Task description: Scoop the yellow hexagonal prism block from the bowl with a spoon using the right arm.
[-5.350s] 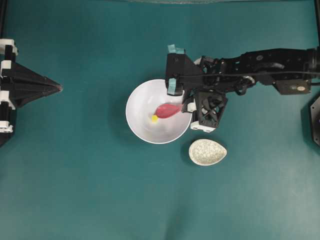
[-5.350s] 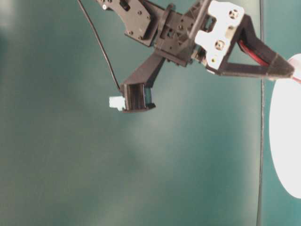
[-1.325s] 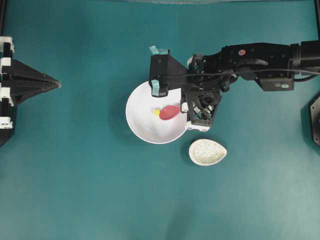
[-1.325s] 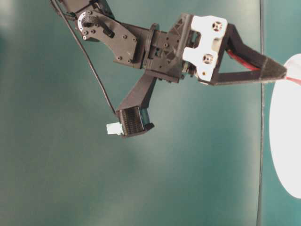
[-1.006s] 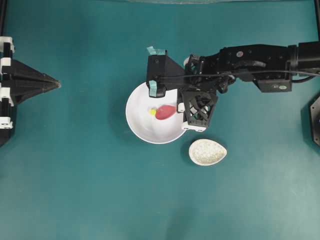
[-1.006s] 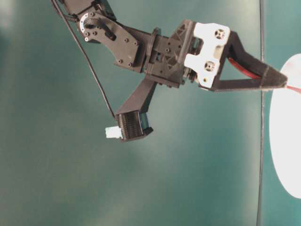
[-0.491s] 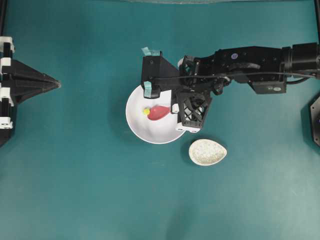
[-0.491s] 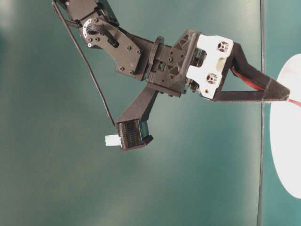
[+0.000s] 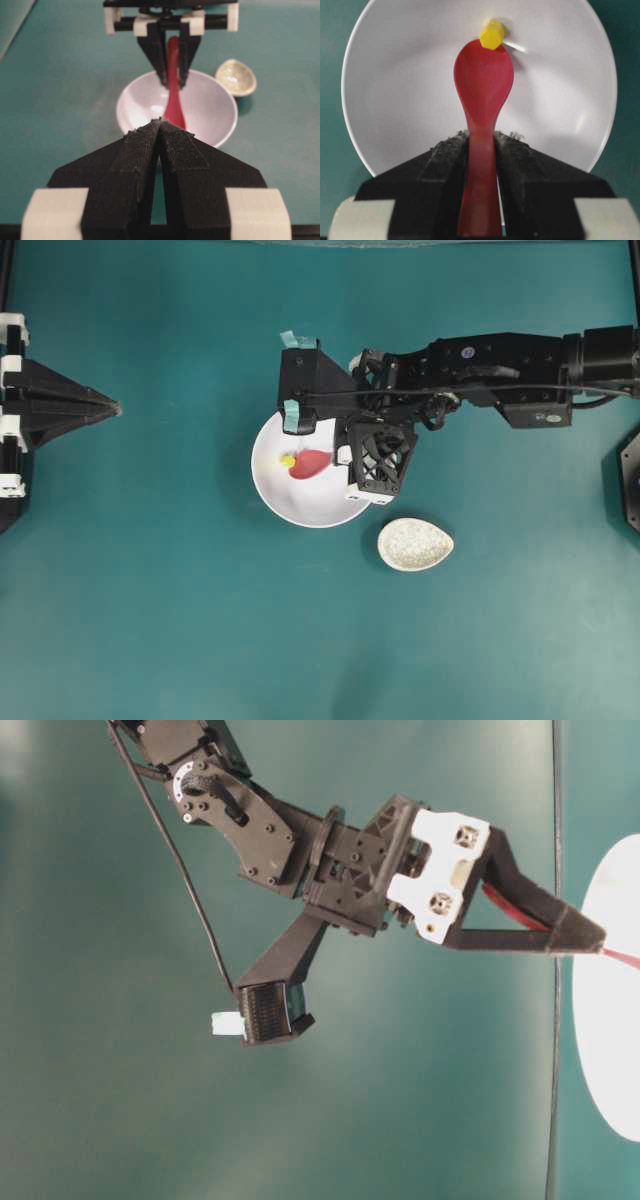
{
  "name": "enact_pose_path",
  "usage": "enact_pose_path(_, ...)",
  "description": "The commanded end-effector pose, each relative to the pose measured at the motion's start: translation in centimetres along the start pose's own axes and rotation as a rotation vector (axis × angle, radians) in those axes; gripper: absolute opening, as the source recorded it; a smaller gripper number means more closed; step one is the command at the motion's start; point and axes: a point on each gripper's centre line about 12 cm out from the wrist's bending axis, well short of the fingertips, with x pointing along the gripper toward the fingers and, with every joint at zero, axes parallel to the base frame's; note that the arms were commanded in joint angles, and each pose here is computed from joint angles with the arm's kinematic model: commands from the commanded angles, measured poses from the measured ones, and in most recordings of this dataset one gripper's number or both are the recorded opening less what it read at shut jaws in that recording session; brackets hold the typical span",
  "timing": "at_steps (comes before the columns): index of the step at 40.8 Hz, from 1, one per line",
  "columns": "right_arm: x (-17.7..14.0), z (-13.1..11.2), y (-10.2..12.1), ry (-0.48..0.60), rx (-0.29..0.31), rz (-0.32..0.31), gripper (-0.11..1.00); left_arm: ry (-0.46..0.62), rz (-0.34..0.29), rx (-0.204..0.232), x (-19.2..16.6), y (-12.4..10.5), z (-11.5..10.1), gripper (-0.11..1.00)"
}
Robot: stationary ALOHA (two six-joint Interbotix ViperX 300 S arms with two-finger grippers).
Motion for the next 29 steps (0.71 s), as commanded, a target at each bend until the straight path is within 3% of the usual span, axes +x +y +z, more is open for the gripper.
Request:
enact_pose_path(1,-1.0,1.4,0.2,-0.055,-0.009,0.000,0.25,-0.034,0.004,0.000,0.0,0.1,1.2,0.03)
enact_pose_path(29,-1.3,2.7,0.2,-0.097,-0.011,-0.002,0.25,-0.031,0.004,-0.001,0.0,0.1,1.2,0.03)
